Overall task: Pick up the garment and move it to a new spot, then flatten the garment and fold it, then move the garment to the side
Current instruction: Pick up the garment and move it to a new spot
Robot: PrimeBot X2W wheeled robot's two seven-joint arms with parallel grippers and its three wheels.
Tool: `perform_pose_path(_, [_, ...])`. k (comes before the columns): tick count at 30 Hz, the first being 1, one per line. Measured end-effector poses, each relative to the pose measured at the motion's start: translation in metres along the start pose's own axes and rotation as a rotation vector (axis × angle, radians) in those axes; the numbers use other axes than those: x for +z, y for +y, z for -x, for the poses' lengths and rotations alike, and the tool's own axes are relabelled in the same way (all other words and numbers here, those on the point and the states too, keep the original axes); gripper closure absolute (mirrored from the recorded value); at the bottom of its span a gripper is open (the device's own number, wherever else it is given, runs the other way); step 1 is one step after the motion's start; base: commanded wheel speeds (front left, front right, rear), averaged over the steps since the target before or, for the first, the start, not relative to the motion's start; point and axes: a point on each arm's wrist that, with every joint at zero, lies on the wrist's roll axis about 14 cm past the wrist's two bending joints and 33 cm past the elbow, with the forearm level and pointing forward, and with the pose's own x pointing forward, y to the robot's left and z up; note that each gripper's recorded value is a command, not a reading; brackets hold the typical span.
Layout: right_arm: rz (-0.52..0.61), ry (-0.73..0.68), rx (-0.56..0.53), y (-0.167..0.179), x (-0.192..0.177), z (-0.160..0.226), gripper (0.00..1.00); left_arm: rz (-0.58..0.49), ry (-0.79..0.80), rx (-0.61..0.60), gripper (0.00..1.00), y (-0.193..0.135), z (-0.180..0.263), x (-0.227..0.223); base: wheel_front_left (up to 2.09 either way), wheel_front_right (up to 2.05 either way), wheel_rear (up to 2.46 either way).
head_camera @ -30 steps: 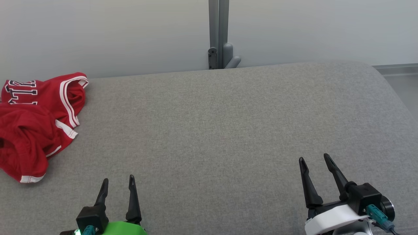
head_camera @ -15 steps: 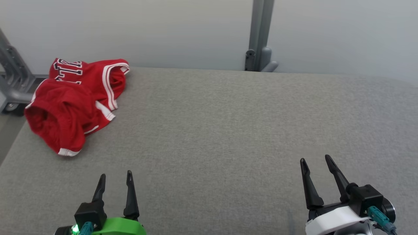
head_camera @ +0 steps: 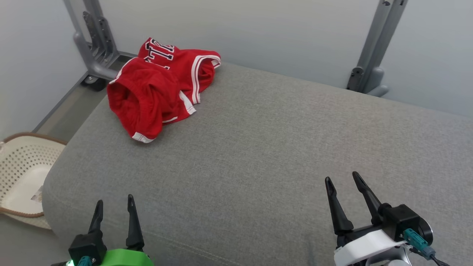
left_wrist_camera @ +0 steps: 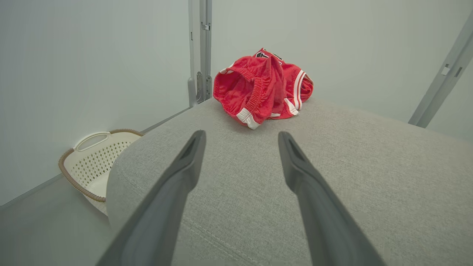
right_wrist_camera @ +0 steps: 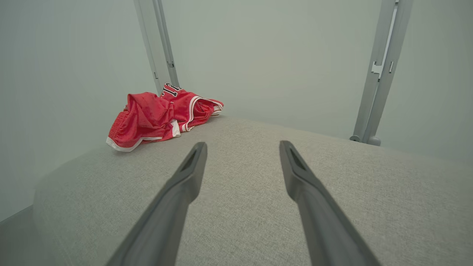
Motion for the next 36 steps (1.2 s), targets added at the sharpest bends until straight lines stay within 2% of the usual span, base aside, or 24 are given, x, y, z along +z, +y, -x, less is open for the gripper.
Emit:
perform_pose_path(8, [-0.015,0.024,0.052,0.014,-0.01,-0.01,0.0,-0.008,0.009,0.051,0.0,0.014,0.008,-0.002,0.0,0.0,0.0])
perform_pose_path(18, [-0.012,0.028,0.024,0.006,-0.011,-0.004,0.0,-0.032,-0.001,0.004,0.0,0.008,0.001,0.002,0.0,0.0,0.0])
perform_pose_path(24, [0.001,0.032,0.006,-0.001,-0.013,-0.001,0.0,-0.144,-0.108,-0.049,0.0,0.015,-0.039,0.044,0.0,0.0,0.0])
perform_pose_path(28, [0.01,0.037,-0.025,-0.014,-0.017,-0.001,0.0,-0.217,-0.158,-0.093,0.0,0.011,-0.085,0.075,0.0,0.0,0.0])
perform_pose_path(31, [0.016,0.039,-0.043,-0.023,-0.02,-0.004,0.0,-0.23,-0.125,-0.127,0.0,0.002,-0.114,0.079,0.0,0.0,0.0])
perform_pose_path(36, [0.027,0.05,-0.075,-0.041,-0.029,-0.009,0.0,-0.221,0.01,-0.139,0.0,-0.006,-0.157,0.059,0.0,0.0,0.0])
